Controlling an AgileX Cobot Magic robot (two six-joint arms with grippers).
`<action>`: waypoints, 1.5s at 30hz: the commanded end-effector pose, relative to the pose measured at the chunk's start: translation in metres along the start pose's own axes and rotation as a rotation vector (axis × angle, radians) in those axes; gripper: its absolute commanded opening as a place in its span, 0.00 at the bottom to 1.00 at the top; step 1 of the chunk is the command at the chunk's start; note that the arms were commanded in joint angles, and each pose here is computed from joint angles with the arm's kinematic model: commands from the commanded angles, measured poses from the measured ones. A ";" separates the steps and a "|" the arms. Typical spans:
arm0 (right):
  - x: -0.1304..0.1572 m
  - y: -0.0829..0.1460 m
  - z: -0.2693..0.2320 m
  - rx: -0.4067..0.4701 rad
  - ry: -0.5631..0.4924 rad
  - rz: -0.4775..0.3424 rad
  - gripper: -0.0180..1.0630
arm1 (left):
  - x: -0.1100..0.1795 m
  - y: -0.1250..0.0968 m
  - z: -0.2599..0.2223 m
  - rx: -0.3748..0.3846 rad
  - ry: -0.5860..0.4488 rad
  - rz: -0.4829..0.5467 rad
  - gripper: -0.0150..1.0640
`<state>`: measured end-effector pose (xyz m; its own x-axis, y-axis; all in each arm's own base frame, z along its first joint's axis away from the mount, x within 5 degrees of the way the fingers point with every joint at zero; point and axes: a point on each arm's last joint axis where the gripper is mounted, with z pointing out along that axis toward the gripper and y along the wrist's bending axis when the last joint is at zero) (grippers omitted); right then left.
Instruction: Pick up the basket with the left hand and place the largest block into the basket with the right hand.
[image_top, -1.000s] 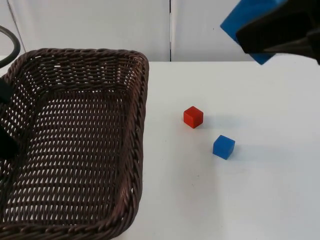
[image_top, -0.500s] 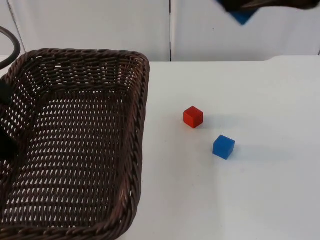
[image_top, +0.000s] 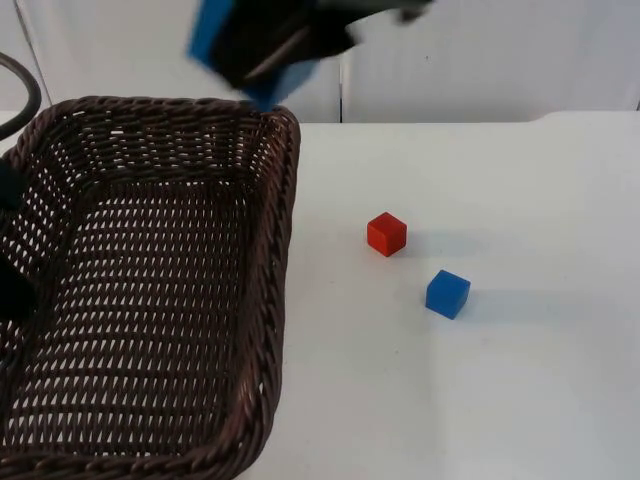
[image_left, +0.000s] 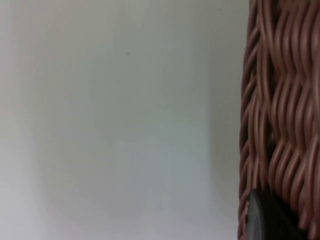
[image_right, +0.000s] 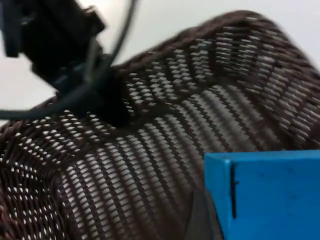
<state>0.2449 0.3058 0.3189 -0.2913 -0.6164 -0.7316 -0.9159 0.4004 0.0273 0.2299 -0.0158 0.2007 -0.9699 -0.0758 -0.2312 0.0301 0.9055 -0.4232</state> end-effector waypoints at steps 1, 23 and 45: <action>-0.006 0.002 0.009 -0.006 0.003 -0.039 0.02 | -0.002 -0.003 -0.004 0.019 -0.025 -0.008 0.01; 0.009 -0.014 0.107 0.016 0.071 0.010 0.03 | -0.001 -0.003 -0.004 0.025 -0.021 -0.011 0.01; 0.022 -0.011 0.124 -0.039 0.115 0.088 0.79 | -0.001 -0.004 -0.004 0.029 -0.023 -0.015 0.01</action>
<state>0.2864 0.3714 0.2104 -0.4125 -0.6543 -0.6338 -0.8880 0.4440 0.1196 0.2297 -0.0159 0.2007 -0.9703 -0.0734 -0.2304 0.0322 0.9051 -0.4239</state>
